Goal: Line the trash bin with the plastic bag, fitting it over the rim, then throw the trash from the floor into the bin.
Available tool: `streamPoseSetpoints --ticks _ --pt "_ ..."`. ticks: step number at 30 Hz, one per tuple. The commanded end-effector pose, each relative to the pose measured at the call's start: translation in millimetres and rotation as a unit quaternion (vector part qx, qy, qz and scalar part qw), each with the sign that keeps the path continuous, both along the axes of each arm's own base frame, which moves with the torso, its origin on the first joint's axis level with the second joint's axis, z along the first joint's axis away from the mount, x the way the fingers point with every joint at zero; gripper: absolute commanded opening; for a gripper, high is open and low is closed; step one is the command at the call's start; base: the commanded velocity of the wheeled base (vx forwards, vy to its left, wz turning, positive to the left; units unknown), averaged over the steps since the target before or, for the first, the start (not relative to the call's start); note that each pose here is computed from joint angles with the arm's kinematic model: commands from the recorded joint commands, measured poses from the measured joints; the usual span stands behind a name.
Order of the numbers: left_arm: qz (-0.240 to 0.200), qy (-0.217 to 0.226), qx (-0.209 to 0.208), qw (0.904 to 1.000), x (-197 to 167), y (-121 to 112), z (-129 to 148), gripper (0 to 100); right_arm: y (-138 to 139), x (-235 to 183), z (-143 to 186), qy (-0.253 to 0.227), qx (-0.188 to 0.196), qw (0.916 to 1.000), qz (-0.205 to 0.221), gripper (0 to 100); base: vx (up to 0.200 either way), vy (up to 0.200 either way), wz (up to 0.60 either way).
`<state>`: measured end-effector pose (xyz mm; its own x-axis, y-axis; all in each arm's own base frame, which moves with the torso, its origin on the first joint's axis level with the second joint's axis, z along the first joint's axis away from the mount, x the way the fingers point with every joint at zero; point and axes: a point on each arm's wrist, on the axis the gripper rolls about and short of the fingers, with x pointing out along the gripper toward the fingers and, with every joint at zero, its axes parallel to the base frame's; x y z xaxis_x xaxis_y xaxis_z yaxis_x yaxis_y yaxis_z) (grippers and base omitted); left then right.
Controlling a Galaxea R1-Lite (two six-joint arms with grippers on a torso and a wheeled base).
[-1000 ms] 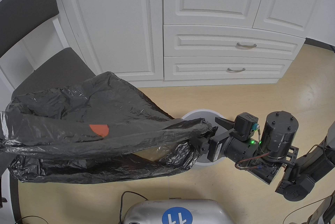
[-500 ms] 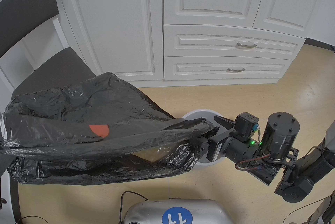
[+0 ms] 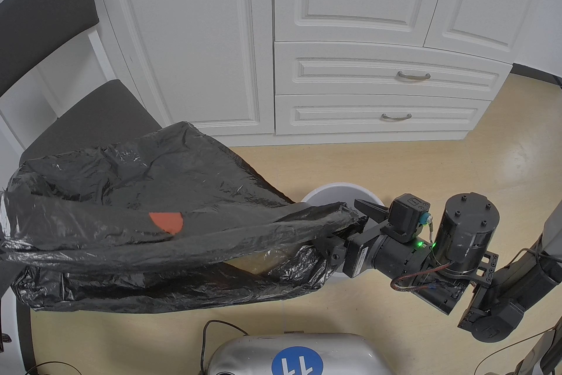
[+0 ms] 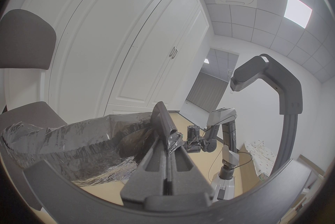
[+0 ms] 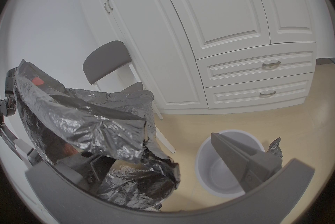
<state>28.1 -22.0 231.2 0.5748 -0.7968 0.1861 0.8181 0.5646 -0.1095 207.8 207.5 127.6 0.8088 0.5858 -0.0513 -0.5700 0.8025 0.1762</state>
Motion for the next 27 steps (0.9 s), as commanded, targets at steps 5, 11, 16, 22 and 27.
streamPoseSetpoints --ticks 5,11,16,22,27 --pt "0.0 0.0 0.001 1.0 -0.1 0.0 -0.6 0 0.8 0.0 -0.8 0.001 0.0 1.0 0.001 100 0.0 0.0 0.0" --pt "0.0 0.0 0.001 1.0 -0.5 0.1 -0.6 0 1.1 0.4 -0.1 0.0 0.001 1.0 0.001 0 0.0 0.0 0.0" --pt "-0.002 0.007 0.001 1.0 0.8 -0.3 -2.2 0 0.5 -0.3 2.9 -0.004 0.005 1.0 0.001 0 0.0 0.0 0.0" --pt "-0.004 0.027 0.0 0.9996 6.9 -2.0 -3.6 0 -21.2 2.7 30.1 -0.051 0.042 0.9974 -0.031 0 0.0 0.0 0.0" --pt "-0.037 0.063 0.004 0.9973 22.3 -10.0 -1.1 0 -47.1 -13.7 66.1 -0.095 0.064 0.9923 -0.047 0 0.0 0.0 0.0"
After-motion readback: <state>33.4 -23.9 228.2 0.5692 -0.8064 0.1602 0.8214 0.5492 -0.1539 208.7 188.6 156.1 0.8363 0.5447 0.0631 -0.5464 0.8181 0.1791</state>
